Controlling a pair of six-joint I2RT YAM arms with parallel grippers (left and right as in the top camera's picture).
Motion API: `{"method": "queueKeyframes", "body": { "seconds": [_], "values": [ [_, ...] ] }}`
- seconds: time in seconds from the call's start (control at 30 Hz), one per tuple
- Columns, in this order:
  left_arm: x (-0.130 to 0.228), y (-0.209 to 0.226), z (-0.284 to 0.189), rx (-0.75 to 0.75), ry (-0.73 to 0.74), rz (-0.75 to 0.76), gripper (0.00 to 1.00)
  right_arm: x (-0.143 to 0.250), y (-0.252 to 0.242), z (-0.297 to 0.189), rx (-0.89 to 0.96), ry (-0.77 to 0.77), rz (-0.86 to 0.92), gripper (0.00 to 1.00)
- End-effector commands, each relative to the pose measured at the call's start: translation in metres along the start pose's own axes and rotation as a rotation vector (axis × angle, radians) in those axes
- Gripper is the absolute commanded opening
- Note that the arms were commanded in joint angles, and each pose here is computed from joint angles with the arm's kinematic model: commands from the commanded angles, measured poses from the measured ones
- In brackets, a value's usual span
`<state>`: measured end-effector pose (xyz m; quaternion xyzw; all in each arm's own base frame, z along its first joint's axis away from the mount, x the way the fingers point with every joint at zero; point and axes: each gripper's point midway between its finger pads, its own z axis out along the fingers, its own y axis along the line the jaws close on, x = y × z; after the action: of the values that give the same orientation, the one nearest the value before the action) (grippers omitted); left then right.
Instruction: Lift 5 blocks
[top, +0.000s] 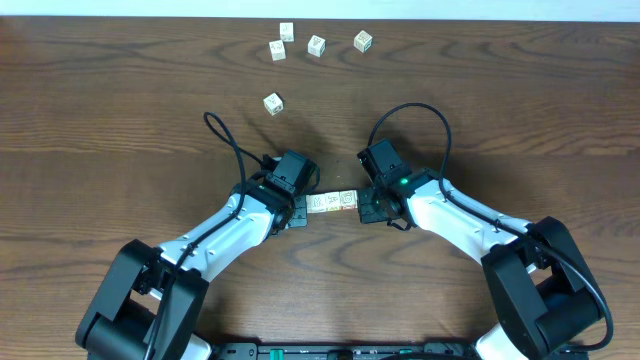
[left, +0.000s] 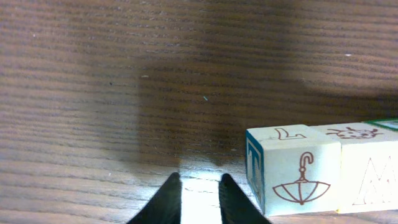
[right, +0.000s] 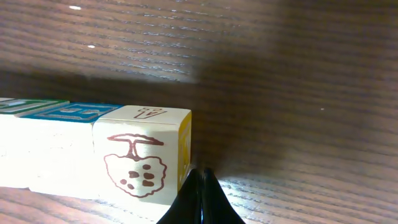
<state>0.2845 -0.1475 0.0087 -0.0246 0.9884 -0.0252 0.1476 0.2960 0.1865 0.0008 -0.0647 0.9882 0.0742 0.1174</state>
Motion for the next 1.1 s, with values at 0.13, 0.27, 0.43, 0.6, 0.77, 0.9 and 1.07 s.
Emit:
{"method": "queueKeyframes", "body": {
  "seconds": [0.13, 0.27, 0.43, 0.6, 0.77, 0.9, 1.07],
  "values": [
    [-0.017, 0.014, -0.010, -0.016, -0.025, -0.050, 0.08, -0.004, 0.007, -0.006, -0.018, -0.011, -0.023, 0.01],
    [-0.021, 0.024, -0.012, 0.002, -0.010, -0.048, 0.07, -0.006, 0.005, -0.007, -0.012, -0.019, -0.020, 0.01],
    [-0.045, 0.048, -0.042, 0.000, -0.109, -0.045, 0.08, -0.018, -0.001, -0.023, -0.022, -0.066, -0.015, 0.01],
    [-0.079, 0.089, -0.107, -0.037, -0.339, -0.114, 0.08, -0.026, -0.007, -0.040, -0.029, -0.106, -0.015, 0.01],
    [-0.084, 0.131, -0.180, -0.145, -0.557, -0.176, 0.14, -0.028, -0.011, -0.044, -0.012, -0.120, -0.016, 0.01],
    [-0.068, 0.150, -0.222, -0.202, -0.667, -0.219, 0.17, -0.031, -0.046, -0.047, 0.143, -0.140, 0.015, 0.01],
    [-0.051, 0.156, -0.263, -0.165, -0.794, -0.244, 0.34, -0.047, -0.095, -0.067, 0.199, -0.192, 0.096, 0.01]
  ]
}}
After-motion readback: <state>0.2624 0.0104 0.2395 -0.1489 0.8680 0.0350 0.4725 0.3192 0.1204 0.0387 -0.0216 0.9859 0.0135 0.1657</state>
